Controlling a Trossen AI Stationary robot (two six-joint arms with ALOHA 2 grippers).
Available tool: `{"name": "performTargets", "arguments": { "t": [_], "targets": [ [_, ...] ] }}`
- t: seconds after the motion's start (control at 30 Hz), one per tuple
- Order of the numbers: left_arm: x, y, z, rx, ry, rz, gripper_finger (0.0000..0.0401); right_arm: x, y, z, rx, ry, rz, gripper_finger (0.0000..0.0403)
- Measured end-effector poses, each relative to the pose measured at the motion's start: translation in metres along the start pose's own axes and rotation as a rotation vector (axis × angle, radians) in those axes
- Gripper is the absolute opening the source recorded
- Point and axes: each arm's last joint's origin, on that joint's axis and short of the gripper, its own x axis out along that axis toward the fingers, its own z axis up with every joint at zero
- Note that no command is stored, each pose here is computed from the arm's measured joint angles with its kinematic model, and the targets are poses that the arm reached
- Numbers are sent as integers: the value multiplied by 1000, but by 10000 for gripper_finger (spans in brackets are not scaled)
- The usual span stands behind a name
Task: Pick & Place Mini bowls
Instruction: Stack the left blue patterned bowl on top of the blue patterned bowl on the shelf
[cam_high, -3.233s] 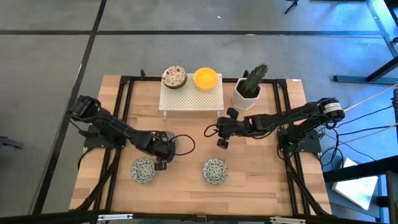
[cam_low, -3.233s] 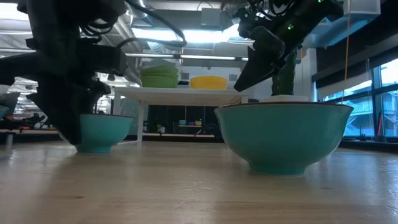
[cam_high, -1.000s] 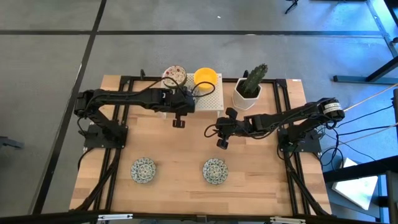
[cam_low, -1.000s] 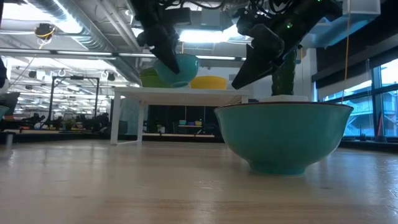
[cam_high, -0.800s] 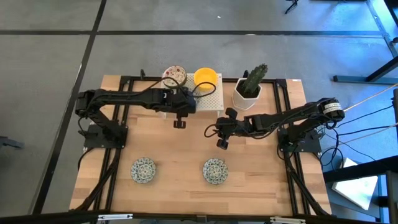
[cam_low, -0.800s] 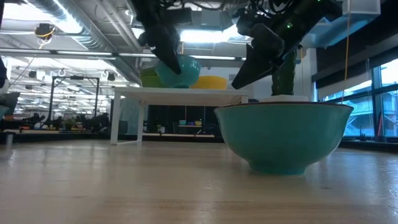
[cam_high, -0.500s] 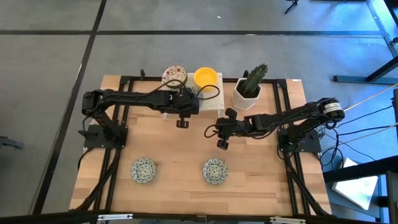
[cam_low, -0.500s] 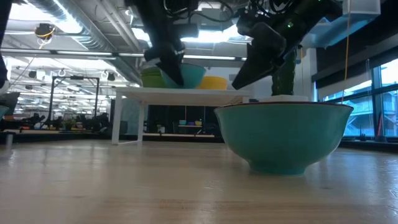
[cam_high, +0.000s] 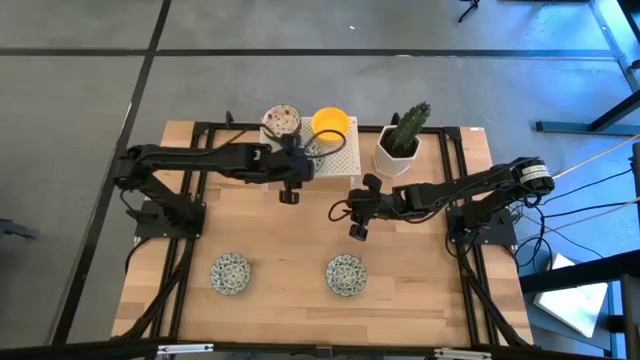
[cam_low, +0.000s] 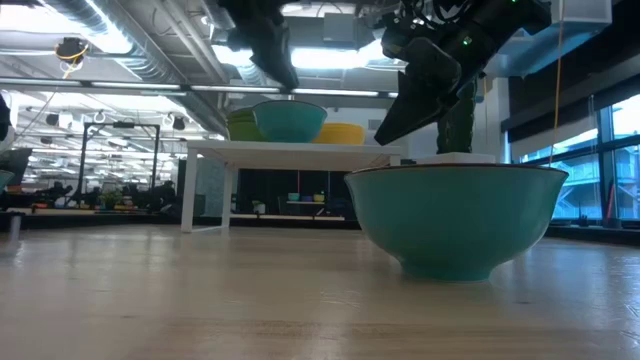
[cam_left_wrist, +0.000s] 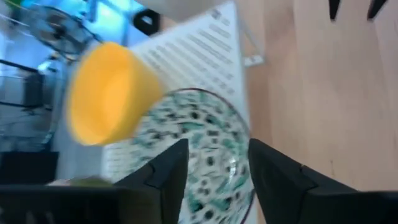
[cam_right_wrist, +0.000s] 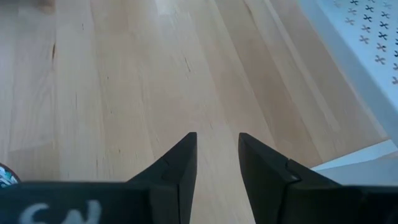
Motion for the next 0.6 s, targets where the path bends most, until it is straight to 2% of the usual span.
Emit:
{"name": "performTargets", "arguments": {
  "t": [0.07,0.17,0.3,0.4,0.47,0.6],
  "targets": [
    [-16,1,-1,-15,-18,23,172,0,0,-1,1,11,-1,118],
    [-41,-4,-11,-42,8,-17,184,0,0,-4,6,36,-7,118],
    [-72,-22,-30,-177,75,-224,189,0,-1,-6,9,61,-13,118],
    [-83,-46,-46,-233,174,-377,187,0,-1,-6,21,61,-13,118],
    [-88,-66,-54,-246,204,-425,185,0,-1,-6,29,60,-13,118],
    [-87,-111,-78,-188,308,-483,180,-1,0,-5,59,55,8,118]
  ]
}}
